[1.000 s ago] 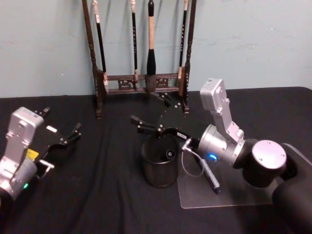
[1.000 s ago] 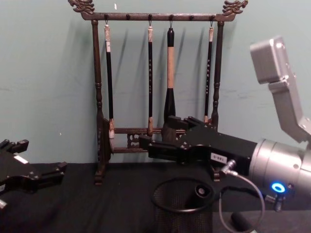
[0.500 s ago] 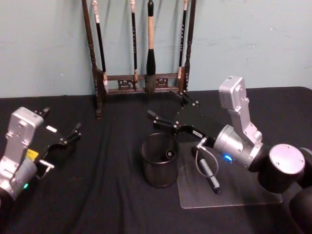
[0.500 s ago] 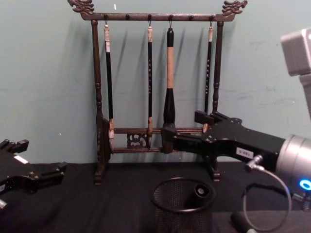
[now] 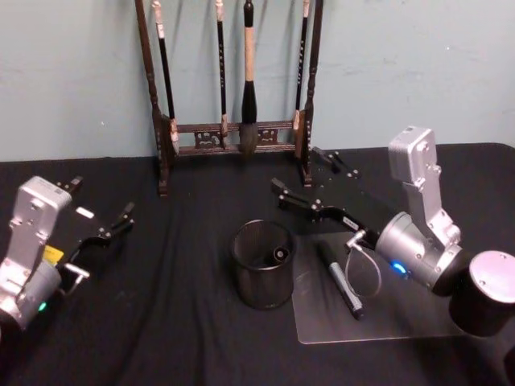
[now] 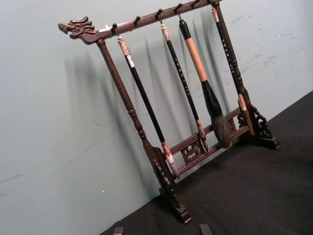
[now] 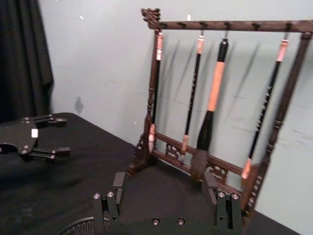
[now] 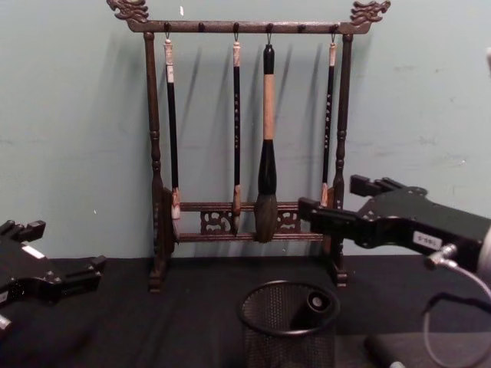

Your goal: Pick up the water-based marker from the table and place it into the pen holder.

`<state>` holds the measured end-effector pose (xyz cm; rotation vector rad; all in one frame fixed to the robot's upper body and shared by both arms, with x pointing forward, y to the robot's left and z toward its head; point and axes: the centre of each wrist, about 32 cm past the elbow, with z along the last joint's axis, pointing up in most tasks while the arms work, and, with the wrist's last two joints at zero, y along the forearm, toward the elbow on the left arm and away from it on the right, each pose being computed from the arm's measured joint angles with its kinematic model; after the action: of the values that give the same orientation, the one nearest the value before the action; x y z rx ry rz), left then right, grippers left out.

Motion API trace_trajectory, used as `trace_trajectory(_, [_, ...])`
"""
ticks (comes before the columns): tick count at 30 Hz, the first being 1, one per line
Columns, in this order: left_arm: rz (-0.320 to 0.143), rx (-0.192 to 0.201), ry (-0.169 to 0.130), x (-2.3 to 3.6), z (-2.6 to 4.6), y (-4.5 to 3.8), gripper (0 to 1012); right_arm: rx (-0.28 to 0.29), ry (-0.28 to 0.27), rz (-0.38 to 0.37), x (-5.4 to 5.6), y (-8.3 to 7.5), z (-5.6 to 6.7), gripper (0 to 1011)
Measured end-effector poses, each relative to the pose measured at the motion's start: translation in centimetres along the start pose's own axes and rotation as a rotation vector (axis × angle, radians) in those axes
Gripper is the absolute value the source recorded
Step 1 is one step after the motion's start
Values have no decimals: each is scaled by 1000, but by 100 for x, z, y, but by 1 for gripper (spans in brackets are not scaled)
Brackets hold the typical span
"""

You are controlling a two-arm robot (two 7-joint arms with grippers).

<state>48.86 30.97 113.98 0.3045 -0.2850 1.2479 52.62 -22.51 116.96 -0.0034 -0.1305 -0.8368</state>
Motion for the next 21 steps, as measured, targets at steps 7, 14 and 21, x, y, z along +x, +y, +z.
trace_trajectory(7, [0,0,0,0,0,0,1009,-38,-6,-47,-39,-133,42,1002])
trace_trajectory(14, [0,0,0,0,0,0,1009,-74,-10,-93,-84,-315,61,1002])
trace_trajectory(21, [0,0,0,0,0,0,1009,-102,-14,-131,-136,-482,61,1003])
